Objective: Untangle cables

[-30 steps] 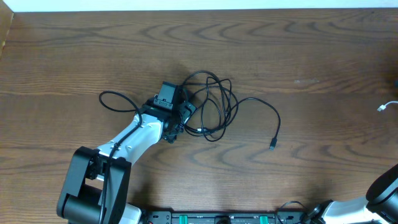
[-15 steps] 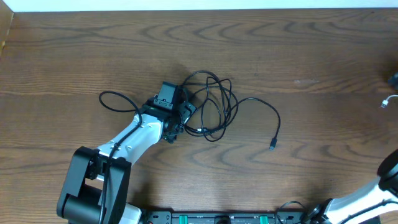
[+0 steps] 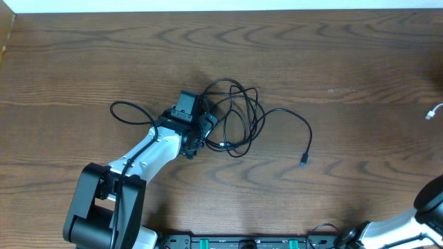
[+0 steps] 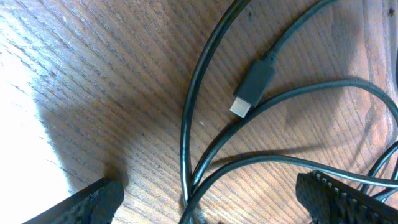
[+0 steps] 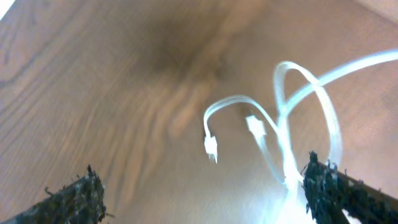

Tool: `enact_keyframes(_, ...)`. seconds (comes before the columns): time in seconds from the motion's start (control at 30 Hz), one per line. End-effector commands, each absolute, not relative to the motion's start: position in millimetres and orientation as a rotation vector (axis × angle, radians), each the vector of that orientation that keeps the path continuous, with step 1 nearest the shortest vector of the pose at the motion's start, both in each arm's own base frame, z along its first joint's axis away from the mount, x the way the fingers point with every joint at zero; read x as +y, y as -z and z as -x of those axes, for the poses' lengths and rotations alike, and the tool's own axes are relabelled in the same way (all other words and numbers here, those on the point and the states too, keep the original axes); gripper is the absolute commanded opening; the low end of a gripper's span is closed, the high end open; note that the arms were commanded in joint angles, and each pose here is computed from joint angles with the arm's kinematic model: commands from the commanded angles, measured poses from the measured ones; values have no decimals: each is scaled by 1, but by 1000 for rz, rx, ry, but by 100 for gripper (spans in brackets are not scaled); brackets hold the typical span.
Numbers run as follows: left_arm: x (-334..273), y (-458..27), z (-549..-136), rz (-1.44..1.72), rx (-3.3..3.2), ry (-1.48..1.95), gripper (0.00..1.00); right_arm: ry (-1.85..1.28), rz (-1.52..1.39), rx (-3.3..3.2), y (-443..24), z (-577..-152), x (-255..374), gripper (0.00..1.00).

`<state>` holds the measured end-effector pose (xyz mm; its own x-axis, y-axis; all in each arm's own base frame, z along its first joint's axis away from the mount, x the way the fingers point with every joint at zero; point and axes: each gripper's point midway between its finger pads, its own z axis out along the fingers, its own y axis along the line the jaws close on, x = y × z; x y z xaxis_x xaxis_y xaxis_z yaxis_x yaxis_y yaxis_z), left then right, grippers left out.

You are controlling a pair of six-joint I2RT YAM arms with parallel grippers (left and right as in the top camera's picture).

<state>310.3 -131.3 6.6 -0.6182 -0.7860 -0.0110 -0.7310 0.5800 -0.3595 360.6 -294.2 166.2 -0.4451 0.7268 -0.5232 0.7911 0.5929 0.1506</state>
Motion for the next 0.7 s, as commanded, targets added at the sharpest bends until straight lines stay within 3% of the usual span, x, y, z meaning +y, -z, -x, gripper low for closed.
enact_keyframes(0.0, -109, 45, -257, 1396, 2780, 245, 95, 193, -1385, 2275, -148, -344, -295, 99)
enact_keyframes(0.13, -109, 45, -257, 1396, 2780, 245, 96, 202, -1416, 2380, -108, -342, -295, 99)
enact_keyframes(0.33, -109, 45, -257, 1396, 2780, 245, 96, -100, -1421, 2489, -62, -359, -263, 99)
enact_keyframes(0.47, -109, 45, -257, 1396, 2780, 245, 95, -252, -1390, 2476, -66, -370, -248, 99)
enact_keyframes(0.67, -109, 45, -257, 1396, 2780, 245, 95, -224, -1351, 2426, -99, -370, -247, 99)
